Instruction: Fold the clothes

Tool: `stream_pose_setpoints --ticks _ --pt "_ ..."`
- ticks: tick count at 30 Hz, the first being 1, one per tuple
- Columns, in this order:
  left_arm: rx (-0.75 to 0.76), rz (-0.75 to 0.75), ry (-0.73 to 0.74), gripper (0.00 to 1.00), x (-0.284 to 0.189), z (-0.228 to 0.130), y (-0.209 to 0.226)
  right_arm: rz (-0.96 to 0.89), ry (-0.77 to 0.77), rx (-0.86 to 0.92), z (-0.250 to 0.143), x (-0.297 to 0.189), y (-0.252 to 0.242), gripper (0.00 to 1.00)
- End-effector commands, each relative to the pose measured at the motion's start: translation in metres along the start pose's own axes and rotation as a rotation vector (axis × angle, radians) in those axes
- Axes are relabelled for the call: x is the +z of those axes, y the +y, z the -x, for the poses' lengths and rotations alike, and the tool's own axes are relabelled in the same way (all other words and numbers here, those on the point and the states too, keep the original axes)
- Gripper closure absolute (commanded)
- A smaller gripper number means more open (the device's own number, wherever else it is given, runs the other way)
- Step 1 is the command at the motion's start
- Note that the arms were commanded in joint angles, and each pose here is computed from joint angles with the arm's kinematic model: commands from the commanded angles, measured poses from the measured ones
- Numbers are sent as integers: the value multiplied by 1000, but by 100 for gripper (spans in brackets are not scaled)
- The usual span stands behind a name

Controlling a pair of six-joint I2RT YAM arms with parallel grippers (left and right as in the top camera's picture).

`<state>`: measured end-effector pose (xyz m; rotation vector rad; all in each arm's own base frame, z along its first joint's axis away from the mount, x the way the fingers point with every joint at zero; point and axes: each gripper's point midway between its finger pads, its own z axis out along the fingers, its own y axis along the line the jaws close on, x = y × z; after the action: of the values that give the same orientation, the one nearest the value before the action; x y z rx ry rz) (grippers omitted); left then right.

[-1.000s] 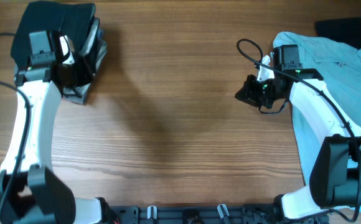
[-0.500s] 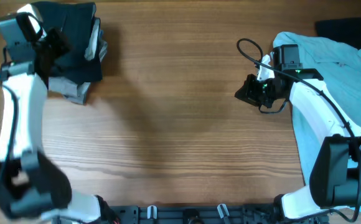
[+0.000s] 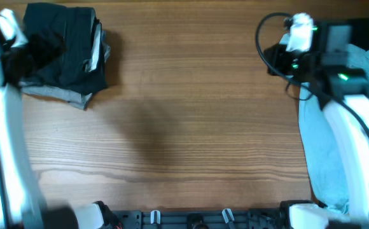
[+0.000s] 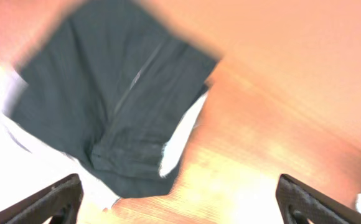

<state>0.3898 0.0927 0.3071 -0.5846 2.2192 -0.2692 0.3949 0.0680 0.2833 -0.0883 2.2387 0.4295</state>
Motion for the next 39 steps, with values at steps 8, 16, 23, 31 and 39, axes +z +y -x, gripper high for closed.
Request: stream_pose_setpoints --ticks 8,16,23,31,39 --pt "137 -66 -479 0 -220 -6 -47 -10 -365 -190 55 -129 42 0" --pt "157 -90 -563 0 -255 -18 -53 54 -291 237 40 -121 39 0" --pt "157 -90 -563 0 -256 -18 -53 -107 -511 -251 66 -179 42 0" --pt "158 -90 -563 0 -256 -18 -53 -276 -586 -261 -16 -238 18 0" --pt "157 -90 -563 0 -256 -18 -53 -250 -611 -222 -146 -139 -26 0"
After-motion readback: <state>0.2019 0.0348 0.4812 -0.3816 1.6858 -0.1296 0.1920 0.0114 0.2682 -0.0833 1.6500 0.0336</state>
